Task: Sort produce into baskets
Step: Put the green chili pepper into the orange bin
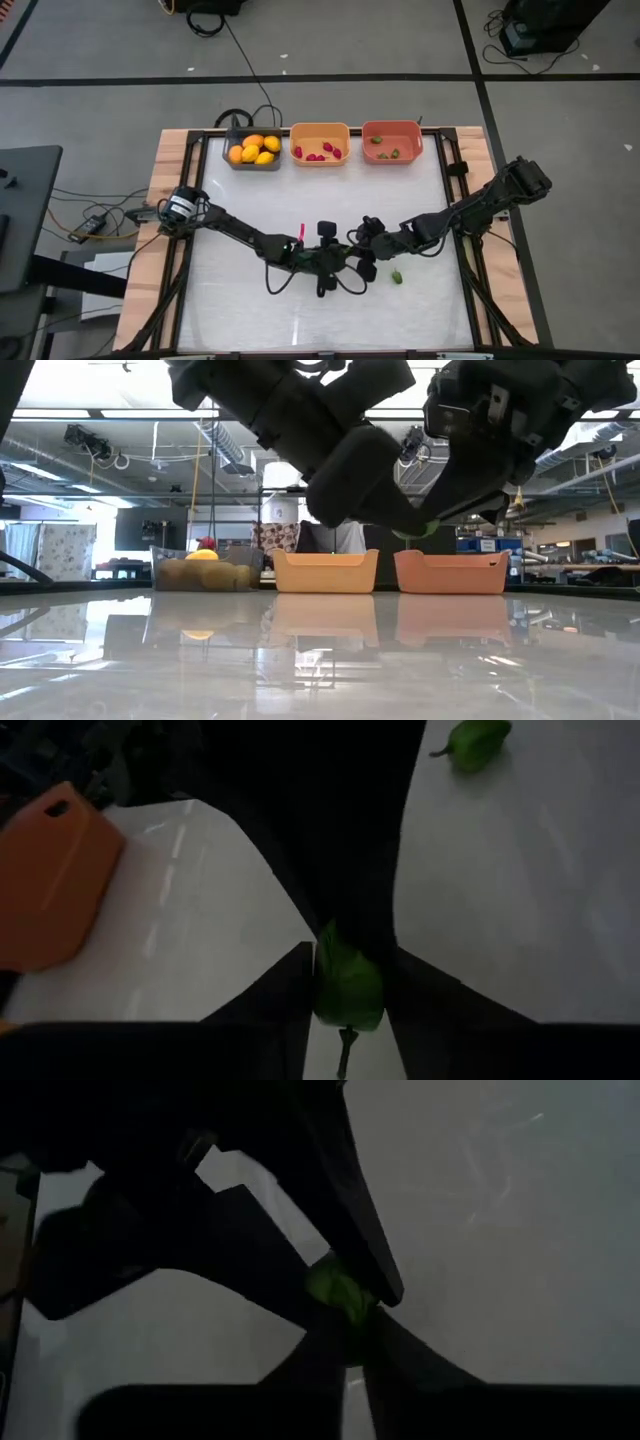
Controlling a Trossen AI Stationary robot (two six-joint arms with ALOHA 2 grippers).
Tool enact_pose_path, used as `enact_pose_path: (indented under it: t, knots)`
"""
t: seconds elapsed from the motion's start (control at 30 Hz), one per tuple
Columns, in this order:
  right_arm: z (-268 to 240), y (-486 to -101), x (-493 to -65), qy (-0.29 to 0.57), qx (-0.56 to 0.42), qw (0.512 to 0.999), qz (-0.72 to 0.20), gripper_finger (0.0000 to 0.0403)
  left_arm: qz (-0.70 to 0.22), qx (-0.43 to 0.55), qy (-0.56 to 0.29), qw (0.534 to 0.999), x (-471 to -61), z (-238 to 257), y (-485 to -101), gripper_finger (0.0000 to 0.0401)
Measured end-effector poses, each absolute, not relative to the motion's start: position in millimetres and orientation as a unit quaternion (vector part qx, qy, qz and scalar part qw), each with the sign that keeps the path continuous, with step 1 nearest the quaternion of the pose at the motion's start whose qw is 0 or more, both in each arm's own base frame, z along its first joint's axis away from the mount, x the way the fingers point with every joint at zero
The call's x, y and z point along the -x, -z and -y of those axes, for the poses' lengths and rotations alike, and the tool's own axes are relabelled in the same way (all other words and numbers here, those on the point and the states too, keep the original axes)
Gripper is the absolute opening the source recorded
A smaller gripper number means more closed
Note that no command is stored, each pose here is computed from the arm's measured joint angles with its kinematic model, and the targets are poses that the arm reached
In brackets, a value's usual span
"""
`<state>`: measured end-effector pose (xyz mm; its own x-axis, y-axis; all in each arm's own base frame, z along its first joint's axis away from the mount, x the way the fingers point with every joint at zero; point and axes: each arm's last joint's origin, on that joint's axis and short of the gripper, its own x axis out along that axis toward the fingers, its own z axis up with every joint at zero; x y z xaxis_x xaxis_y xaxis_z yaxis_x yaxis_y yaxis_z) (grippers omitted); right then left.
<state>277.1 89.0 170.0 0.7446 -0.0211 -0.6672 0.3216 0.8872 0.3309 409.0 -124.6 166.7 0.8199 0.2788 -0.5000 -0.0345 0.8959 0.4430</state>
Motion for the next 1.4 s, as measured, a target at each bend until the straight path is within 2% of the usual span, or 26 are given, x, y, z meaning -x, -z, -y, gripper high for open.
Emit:
enact_pose_path:
  t: [0.07, 0.27, 0.4, 0.73, 1.13, 1.27, 1.4]
  knots:
    - [-89.1, -169.9, -277.0, 0.091, -0.211, 0.909, -0.347, 0.0015, -0.285, -0.192, -0.079, 0.936, -409.4, 125.1, -166.8, 0.0142]
    - [-82.4, -168.5, -274.8, 0.109, -0.198, 0.905, -0.361, 0.0015, -0.291, -0.182, -0.067, 0.937, -409.6, 124.1, -166.4, 0.0212]
    - [-70.7, -168.3, -265.7, 0.162, -0.17, 0.892, -0.386, 0.0014, -0.302, -0.183, -0.058, 0.934, -408.1, 123.9, -164.0, 0.0236]
    - [-39.5, -191.1, -238.2, 0.257, -0.133, 0.868, -0.404, 0.0014, -0.325, -0.17, -0.072, 0.927, -400.4, 115.6, -173.1, 0.0238]
    - [-10.6, -210.5, -232.8, 0.268, -0.117, 0.878, -0.379, 0.0014, -0.319, -0.127, -0.106, 0.933, -378.7, 90.8, -227.7, 0.0233]
    - [-6.1, -210.4, -232.9, 0.274, -0.113, 0.876, -0.381, 0.0014, -0.297, -0.111, -0.122, 0.941, -362.1, 76.2, -225.2, 0.0222]
    - [-6.5, -209.7, -231.8, 0.274, -0.111, 0.874, -0.387, 0.0014, -0.268, -0.056, -0.135, 0.952, -336.8, 48.8, -203.5, 0.0214]
